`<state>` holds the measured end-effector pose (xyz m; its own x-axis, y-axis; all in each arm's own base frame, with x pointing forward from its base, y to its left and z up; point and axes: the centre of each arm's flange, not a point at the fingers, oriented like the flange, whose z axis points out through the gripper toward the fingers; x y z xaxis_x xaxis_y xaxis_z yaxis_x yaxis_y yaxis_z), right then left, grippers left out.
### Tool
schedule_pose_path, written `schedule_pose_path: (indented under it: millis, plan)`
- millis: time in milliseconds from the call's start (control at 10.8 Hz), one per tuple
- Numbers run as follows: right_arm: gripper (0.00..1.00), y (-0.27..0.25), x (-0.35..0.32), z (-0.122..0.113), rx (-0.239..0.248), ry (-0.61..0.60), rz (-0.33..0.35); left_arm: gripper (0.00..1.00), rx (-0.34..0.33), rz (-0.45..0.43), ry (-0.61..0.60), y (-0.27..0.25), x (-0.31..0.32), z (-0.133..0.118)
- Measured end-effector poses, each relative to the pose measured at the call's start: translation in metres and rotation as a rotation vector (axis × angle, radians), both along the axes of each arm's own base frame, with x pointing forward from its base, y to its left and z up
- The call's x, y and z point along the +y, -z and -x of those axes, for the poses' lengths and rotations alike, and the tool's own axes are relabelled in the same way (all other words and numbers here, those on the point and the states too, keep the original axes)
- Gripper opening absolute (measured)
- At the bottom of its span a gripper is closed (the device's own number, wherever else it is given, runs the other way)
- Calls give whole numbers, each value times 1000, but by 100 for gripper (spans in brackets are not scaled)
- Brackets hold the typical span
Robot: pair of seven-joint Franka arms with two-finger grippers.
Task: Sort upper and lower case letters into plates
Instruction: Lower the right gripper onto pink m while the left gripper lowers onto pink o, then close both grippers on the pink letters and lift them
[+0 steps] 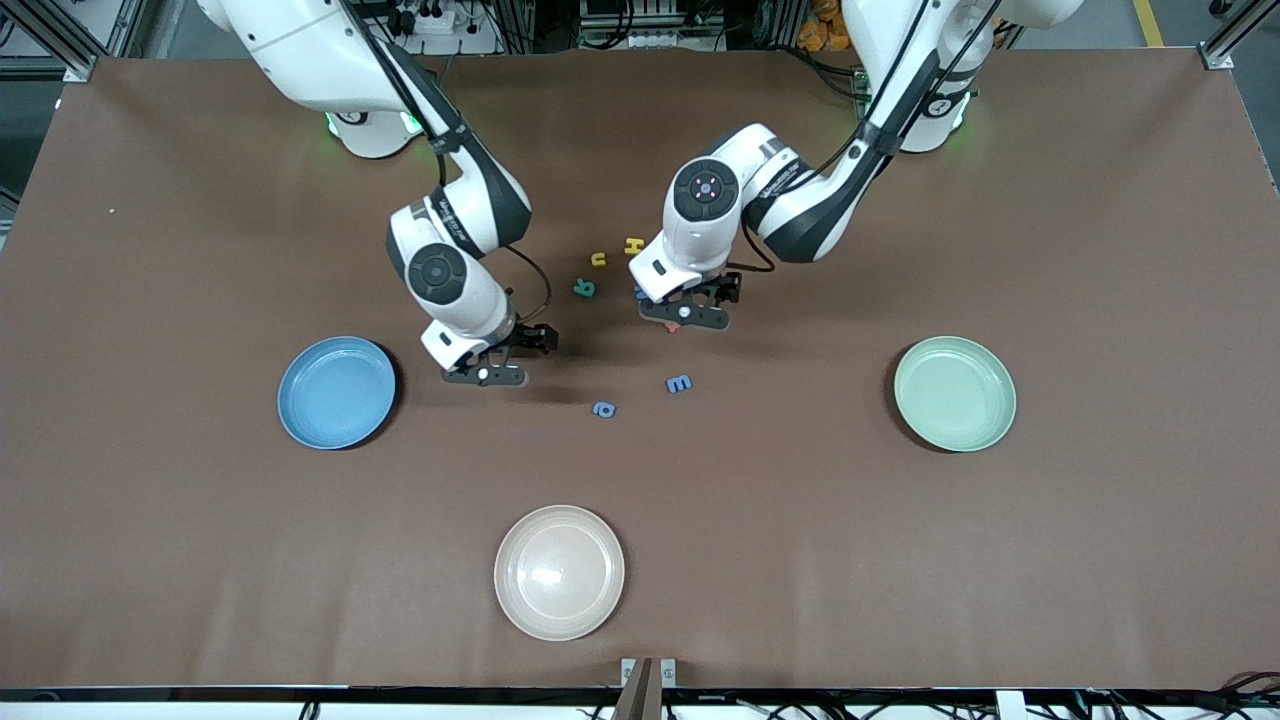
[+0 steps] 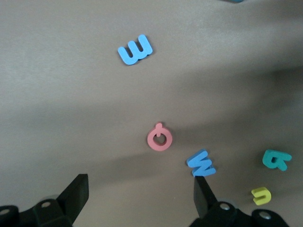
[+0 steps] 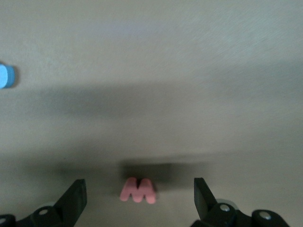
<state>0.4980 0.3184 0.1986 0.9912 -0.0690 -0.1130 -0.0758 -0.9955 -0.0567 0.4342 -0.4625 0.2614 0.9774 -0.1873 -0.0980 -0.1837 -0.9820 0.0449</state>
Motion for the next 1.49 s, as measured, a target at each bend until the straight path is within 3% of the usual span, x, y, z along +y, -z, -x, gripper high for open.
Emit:
schedule_pose_path:
  millis: [279,1488]
  plan:
    - [100,15,3,6,25,19,12,92,-43,-33,-15,26,-11,8]
    - [100,33,14,18,46,46,22,71,-46,-2,-57,82,-23,8]
